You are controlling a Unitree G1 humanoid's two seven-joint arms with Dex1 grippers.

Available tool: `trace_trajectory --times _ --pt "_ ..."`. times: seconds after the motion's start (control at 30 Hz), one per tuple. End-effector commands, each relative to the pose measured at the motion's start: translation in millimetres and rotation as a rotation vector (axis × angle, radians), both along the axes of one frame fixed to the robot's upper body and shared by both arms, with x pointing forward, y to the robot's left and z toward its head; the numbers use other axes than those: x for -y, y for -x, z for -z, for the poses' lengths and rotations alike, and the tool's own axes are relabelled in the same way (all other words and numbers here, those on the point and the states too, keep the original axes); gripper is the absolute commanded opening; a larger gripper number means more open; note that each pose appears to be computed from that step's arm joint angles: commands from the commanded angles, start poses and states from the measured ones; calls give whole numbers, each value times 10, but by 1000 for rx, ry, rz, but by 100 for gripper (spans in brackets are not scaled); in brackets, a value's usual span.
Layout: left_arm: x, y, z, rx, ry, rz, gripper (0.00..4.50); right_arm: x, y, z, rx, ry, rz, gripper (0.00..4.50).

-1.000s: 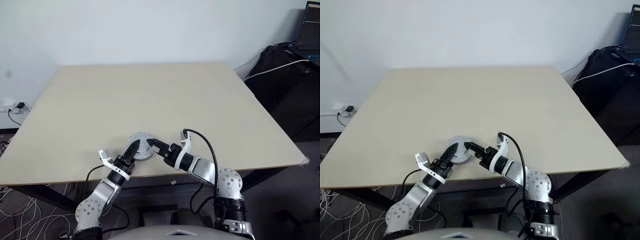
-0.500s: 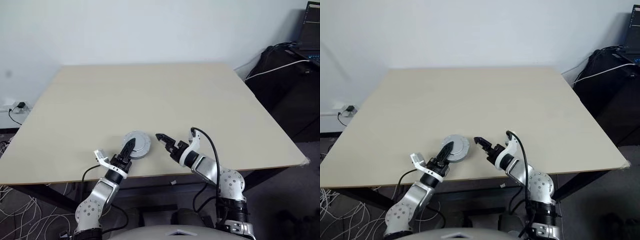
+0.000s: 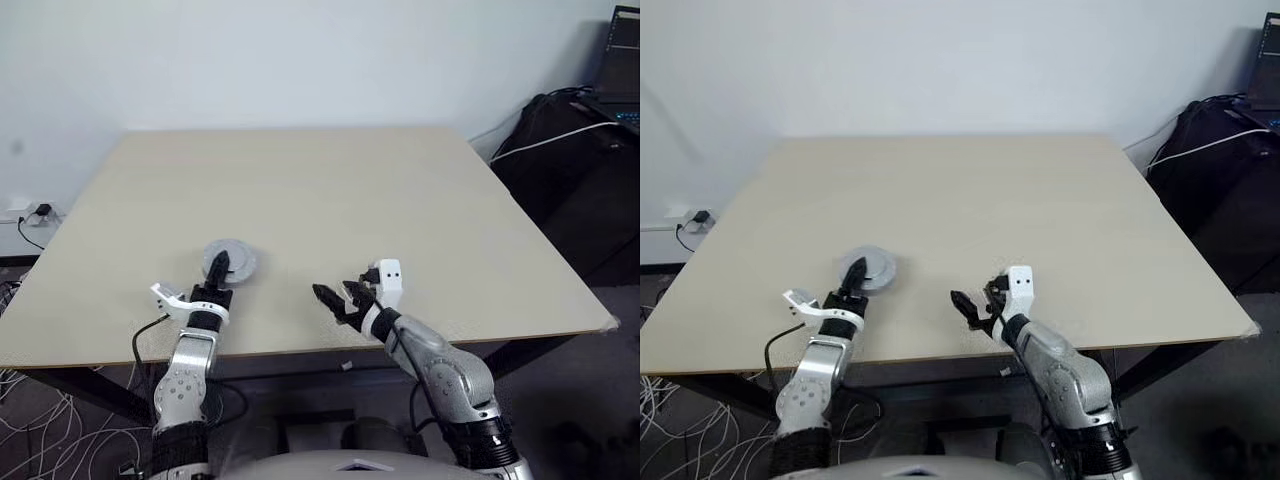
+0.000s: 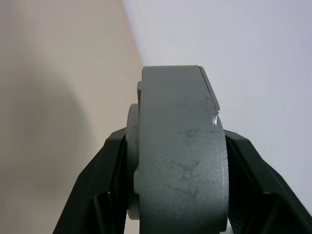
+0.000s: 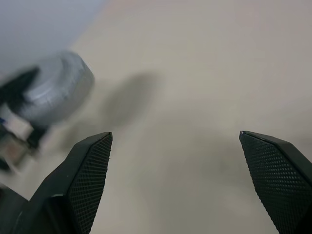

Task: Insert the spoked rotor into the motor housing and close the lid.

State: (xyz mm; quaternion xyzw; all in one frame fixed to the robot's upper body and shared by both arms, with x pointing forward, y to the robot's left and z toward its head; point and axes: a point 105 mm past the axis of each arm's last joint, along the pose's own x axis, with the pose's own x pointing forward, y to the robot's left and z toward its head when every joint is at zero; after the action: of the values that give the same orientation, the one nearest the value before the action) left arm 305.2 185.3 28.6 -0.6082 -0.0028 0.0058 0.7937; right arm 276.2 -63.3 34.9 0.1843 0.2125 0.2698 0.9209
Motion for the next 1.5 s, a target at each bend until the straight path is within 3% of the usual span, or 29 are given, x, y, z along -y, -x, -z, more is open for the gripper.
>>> trace_trajectory --times 0.03,0.67,1.23,1.47,1.5 --pt "14 -171 -136 67 97 -72 214 -66 12 -158 91 -20 -35 450" --pt "-450 -679 -27 49 105 -224 214 -27 36 -129 77 -32 -35 450" --pt "-565 -655 321 -214 5 -332 214 3 49 -65 30 -37 -1 450" --pt "-559 -607 366 -250 -6 -338 436 -8 52 -57 24 -39 2 450" --pt "-551 -587 377 -259 -11 -339 444 -11 53 -54 22 -40 2 450"
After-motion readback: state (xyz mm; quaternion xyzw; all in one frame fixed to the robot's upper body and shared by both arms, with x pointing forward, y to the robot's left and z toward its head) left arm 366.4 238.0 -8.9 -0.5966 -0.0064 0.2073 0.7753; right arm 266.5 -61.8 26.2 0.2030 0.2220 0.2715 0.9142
